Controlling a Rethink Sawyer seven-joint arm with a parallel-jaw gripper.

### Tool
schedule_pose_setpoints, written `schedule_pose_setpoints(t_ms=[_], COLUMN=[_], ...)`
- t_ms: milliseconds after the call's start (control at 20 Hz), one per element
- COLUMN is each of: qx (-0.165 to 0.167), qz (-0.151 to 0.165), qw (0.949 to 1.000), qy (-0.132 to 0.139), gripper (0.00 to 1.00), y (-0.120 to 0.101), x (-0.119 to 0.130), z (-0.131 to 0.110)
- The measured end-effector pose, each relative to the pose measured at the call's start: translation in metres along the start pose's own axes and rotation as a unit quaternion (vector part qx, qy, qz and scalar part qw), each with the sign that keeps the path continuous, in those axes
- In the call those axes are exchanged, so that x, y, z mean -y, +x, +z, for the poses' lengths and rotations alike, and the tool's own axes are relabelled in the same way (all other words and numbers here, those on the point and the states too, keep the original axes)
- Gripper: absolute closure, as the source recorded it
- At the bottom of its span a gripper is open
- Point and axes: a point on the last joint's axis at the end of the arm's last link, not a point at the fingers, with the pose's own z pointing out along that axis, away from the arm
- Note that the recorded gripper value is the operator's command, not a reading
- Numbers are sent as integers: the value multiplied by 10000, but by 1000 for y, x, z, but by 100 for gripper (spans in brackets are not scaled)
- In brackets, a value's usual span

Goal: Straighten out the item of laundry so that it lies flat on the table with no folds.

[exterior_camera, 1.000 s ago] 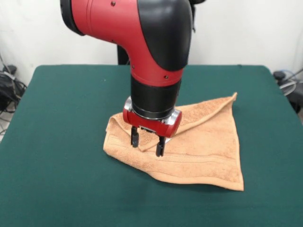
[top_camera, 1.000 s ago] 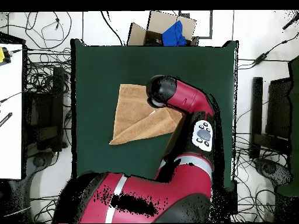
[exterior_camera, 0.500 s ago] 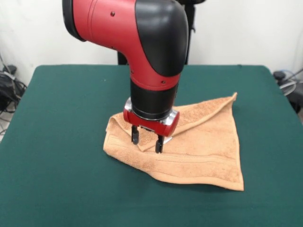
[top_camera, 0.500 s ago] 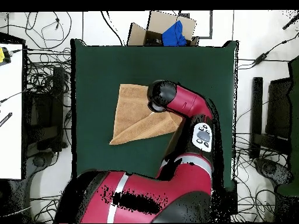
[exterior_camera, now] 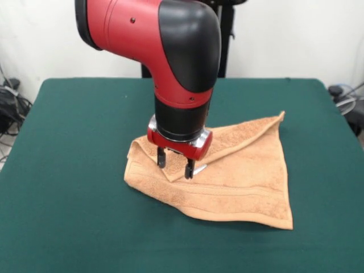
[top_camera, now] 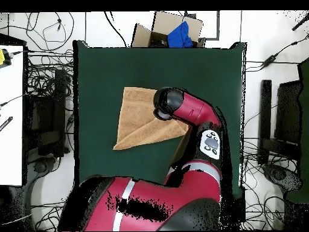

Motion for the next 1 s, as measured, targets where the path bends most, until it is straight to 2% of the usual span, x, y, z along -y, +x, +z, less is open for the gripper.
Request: schedule_pose_setpoints(t_ms=[650,1000], qx=[-102,-205], qz=[75,112], qw=[9999,9997], qy=[15,39], gripper=[0,0], y=[4,11], x=[10,16], z=[8,20])
